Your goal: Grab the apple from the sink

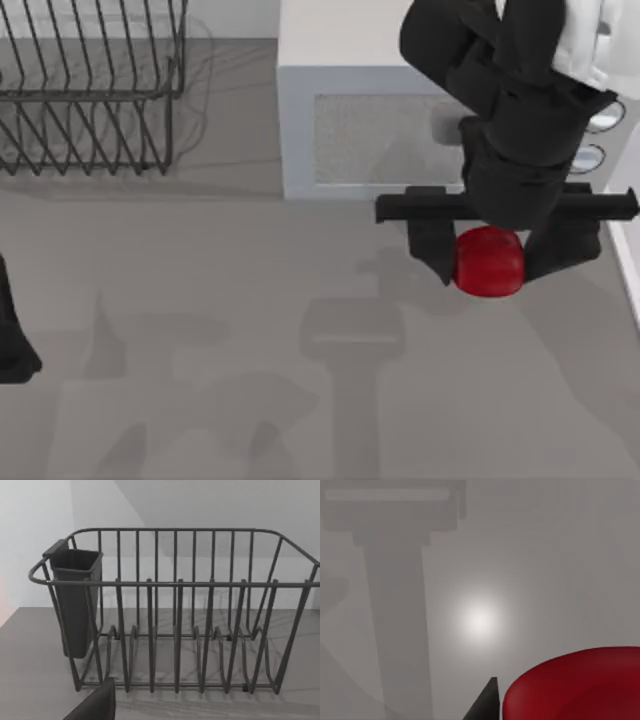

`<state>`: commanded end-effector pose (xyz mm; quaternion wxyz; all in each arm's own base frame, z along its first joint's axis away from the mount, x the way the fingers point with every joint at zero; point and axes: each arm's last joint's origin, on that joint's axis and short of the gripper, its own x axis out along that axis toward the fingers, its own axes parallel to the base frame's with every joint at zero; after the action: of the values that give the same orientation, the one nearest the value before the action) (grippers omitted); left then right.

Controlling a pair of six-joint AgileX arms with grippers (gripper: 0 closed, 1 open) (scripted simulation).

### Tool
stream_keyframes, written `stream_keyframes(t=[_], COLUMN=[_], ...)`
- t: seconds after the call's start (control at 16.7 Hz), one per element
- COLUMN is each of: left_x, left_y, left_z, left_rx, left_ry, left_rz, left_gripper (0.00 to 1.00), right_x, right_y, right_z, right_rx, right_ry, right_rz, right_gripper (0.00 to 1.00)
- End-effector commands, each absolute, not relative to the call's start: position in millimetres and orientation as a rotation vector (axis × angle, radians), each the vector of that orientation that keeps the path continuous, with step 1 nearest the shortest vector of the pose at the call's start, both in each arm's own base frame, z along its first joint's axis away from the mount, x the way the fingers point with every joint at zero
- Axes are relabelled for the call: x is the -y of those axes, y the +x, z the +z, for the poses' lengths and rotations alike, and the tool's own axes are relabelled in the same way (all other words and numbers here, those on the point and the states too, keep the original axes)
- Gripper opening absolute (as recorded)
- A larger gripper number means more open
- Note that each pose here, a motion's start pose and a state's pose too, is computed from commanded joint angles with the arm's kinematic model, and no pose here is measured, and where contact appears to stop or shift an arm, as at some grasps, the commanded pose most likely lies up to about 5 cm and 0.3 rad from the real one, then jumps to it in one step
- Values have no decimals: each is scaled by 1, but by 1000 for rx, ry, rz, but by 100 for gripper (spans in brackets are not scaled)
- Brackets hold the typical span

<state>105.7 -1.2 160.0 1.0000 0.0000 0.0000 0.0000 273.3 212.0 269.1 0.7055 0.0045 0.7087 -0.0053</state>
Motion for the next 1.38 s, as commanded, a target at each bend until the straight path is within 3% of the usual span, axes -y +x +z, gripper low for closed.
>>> stream_keyframes(t=[0.18,0.66,0.96,1.38], left_x=[1,1,1,1], left_y=[106,106,106,106], left_z=[160,160,160,160], left_rx=[0,0,0,0], left_ry=[0,0,0,0], left_rz=[0,0,0,0], left_gripper=[100,100,100,100], right_x=[-212,-213,-212,-212], right_y=[274,273,272,272], right_z=[258,167,160,160], right_rx=[-1578,-1567,-1571,-1571], right_ry=[8,11,8,8], right_rz=[-14,-5,-8,-8], right_gripper=[0,0,0,53])
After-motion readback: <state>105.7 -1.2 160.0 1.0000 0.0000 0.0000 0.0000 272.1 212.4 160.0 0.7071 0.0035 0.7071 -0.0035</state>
